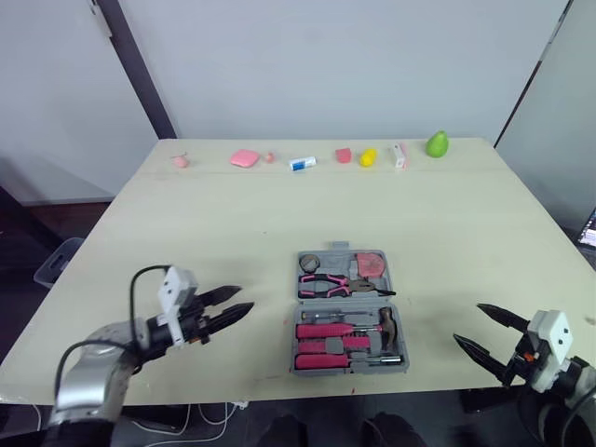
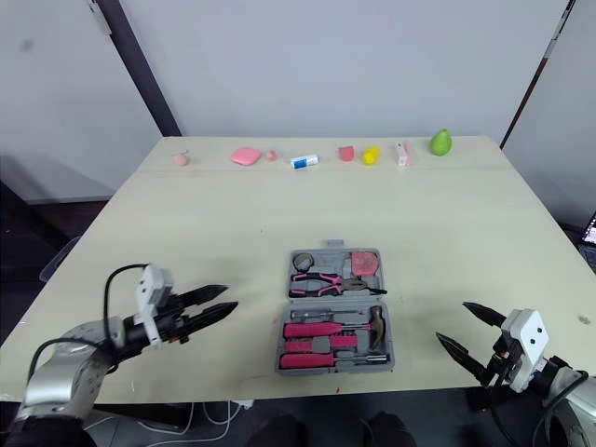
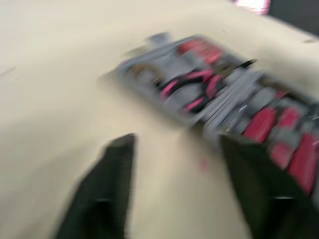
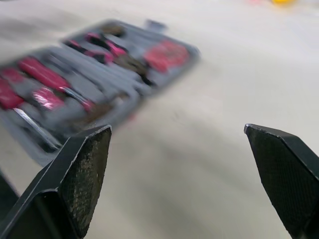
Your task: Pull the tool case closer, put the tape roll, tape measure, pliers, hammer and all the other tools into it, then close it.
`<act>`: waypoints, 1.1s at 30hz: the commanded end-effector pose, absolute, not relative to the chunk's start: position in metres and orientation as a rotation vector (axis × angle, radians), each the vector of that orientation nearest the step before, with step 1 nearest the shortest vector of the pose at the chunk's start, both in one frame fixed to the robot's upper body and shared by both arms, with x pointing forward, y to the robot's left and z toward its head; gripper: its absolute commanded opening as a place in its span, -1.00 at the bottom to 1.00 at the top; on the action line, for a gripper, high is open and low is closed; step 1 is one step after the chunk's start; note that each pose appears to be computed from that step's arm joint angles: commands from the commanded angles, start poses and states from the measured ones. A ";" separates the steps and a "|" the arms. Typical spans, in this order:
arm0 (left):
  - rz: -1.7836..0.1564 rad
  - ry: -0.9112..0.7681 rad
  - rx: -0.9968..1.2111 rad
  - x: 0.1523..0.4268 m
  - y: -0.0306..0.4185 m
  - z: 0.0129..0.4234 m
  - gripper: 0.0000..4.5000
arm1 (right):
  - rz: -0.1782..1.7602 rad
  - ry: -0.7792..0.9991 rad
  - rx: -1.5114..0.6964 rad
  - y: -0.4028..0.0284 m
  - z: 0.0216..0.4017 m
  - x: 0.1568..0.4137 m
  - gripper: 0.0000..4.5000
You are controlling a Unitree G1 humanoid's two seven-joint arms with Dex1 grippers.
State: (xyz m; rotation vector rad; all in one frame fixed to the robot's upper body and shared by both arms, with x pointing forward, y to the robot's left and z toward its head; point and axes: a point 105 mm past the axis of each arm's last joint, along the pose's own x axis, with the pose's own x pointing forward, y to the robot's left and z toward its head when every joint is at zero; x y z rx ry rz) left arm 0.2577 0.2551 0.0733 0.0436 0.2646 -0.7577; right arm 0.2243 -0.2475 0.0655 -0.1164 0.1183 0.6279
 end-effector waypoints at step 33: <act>-1.046 0.329 0.273 0.306 0.207 0.047 -0.94 | 0.921 0.248 -0.315 -0.192 0.060 0.299 -1.00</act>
